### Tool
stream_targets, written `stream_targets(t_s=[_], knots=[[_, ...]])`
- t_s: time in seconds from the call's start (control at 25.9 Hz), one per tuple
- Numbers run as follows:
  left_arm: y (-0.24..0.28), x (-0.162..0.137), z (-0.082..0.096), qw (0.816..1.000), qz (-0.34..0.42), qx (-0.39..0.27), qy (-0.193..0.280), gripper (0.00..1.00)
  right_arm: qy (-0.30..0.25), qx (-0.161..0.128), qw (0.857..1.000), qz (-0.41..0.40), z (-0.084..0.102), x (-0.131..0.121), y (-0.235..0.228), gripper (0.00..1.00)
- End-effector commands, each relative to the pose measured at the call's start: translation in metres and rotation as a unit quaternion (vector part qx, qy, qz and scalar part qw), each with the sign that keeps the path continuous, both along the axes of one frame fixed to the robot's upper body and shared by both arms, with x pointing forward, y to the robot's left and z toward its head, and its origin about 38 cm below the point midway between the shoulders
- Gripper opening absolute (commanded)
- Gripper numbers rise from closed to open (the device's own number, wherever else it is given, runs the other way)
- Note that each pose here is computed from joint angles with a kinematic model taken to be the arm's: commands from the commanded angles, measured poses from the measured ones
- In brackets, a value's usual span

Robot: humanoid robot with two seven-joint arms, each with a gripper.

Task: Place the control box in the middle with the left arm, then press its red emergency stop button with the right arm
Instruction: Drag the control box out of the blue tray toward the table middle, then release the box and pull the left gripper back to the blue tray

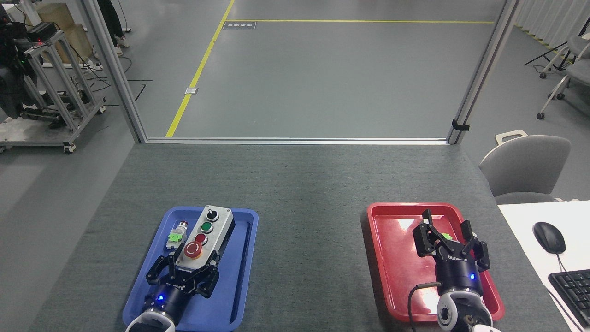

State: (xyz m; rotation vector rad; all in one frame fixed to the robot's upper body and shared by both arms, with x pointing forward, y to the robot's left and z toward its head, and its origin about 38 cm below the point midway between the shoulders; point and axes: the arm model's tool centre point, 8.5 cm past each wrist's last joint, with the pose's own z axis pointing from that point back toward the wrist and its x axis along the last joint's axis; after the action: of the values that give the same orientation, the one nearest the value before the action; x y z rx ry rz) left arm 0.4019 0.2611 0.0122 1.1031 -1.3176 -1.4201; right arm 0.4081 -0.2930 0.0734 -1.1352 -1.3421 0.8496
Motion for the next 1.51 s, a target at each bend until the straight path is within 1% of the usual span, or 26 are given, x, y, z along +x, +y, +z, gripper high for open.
stream_targets(t_s=[0.0, 0.04, 0.08, 0.12, 0.19, 0.23, 0.31, 0.43, 0.54, 0.58, 0.73, 0.81, 0.93, 1.01, 1.12, 1.16, 1.2, 1.24, 1.28, 1.35, 1.39, 1.47], knots=[[-0.006, 0.004, 0.024, 0.999, -0.01, -0.023, -0.037, 0.0, 0.0, 0.0, 1.0, -0.001, 0.0, 0.0, 0.0, 1.0], [-0.012, 0.005, 0.028, 0.999, -0.014, -0.027, -0.043, 0.0, -0.001, 0.0, 1.0, -0.001, 0.001, 0.001, 0.0, 1.0], [-0.019, 0.005, 0.028, 0.998, -0.019, -0.029, -0.043, 0.0, -0.001, 0.0, 1.0, -0.001, 0.001, 0.001, 0.0, 1.0], [-0.034, 0.005, 0.027, 0.998, -0.031, -0.036, -0.041, 0.0, -0.001, 0.0, 1.0, -0.001, 0.001, 0.001, 0.0, 1.0], [-0.075, 0.009, 0.032, 0.996, -0.063, -0.049, -0.045, 0.0, -0.001, 0.0, 1.0, -0.001, 0.001, 0.001, 0.0, 1.0], [-0.087, 0.01, 0.032, 0.995, -0.072, -0.047, -0.044, 0.0, -0.001, 0.0, 1.0, -0.001, 0.001, 0.001, 0.0, 1.0], [-0.111, 0.011, 0.03, 0.995, -0.083, -0.032, -0.04, 0.0, -0.001, 0.001, 1.0, -0.003, 0.001, 0.001, -0.001, 1.0], [-0.145, 0.02, 0.025, 0.995, -0.089, 0.016, -0.034, 0.0, -0.002, 0.0, 1.0, 0.0, 0.001, 0.001, 0.0, 1.0], [-0.17, 0.031, 0.023, 0.995, -0.097, 0.016, -0.021, 0.0, -0.003, 0.0, 1.0, -0.001, 0.002, 0.001, 0.0, 1.0], [-0.176, 0.033, 0.02, 0.995, -0.102, 0.019, -0.012, 0.0, -0.003, 0.0, 1.0, -0.001, 0.002, 0.001, 0.0, 1.0], [-0.208, 0.025, -0.007, 0.986, -0.146, 0.066, 0.046, 0.0, -0.001, 0.0, 1.0, 0.0, 0.001, 0.001, 0.0, 1.0], [-0.221, 0.021, -0.013, 0.985, -0.148, 0.068, 0.057, 0.0, -0.003, 0.001, 1.0, -0.001, 0.002, 0.001, 0.0, 1.0], [-0.234, 0.012, -0.02, 0.981, -0.162, 0.09, 0.062, 0.0, -0.002, 0.001, 1.0, -0.002, 0.001, 0.001, 0.0, 1.0], [-0.242, 0.009, -0.02, 0.979, -0.166, 0.104, 0.057, 0.0, -0.003, 0.0, 1.0, -0.001, 0.001, 0.001, -0.001, 1.0], [-0.243, 0.007, -0.022, 0.978, -0.168, 0.108, 0.059, 0.0, -0.001, -0.001, 1.0, 0.0, 0.001, 0.001, -0.001, 1.0], [-0.244, 0.008, -0.021, 0.978, -0.166, 0.107, 0.061, 0.12, -0.001, -0.002, 1.0, -0.001, 0.001, 0.0, -0.002, 1.0], [-0.242, 0.008, -0.023, 0.978, -0.162, 0.11, 0.071, 0.48, -0.001, -0.002, 1.0, -0.001, 0.001, 0.0, -0.002, 1.0], [-0.24, 0.01, -0.023, 0.979, -0.154, 0.11, 0.08, 0.81, -0.001, -0.001, 1.0, -0.002, 0.001, 0.0, -0.001, 1.0], [-0.239, 0.011, -0.022, 0.979, -0.147, 0.11, 0.084, 0.94, -0.001, -0.002, 1.0, -0.002, 0.001, 0.0, -0.002, 1.0], [-0.24, 0.011, -0.018, 0.98, -0.147, 0.103, 0.084, 0.98, -0.001, -0.001, 1.0, -0.005, 0.0, 0.0, -0.002, 1.0], [-0.241, 0.01, -0.014, 0.981, -0.15, 0.097, 0.08, 0.98, 0.001, -0.001, 1.0, -0.007, -0.001, 0.0, -0.002, 0.99], [-0.241, 0.006, -0.009, 0.98, -0.162, 0.085, 0.073, 0.98, 0.004, -0.004, 1.0, -0.009, -0.001, 0.001, -0.003, 0.95]])
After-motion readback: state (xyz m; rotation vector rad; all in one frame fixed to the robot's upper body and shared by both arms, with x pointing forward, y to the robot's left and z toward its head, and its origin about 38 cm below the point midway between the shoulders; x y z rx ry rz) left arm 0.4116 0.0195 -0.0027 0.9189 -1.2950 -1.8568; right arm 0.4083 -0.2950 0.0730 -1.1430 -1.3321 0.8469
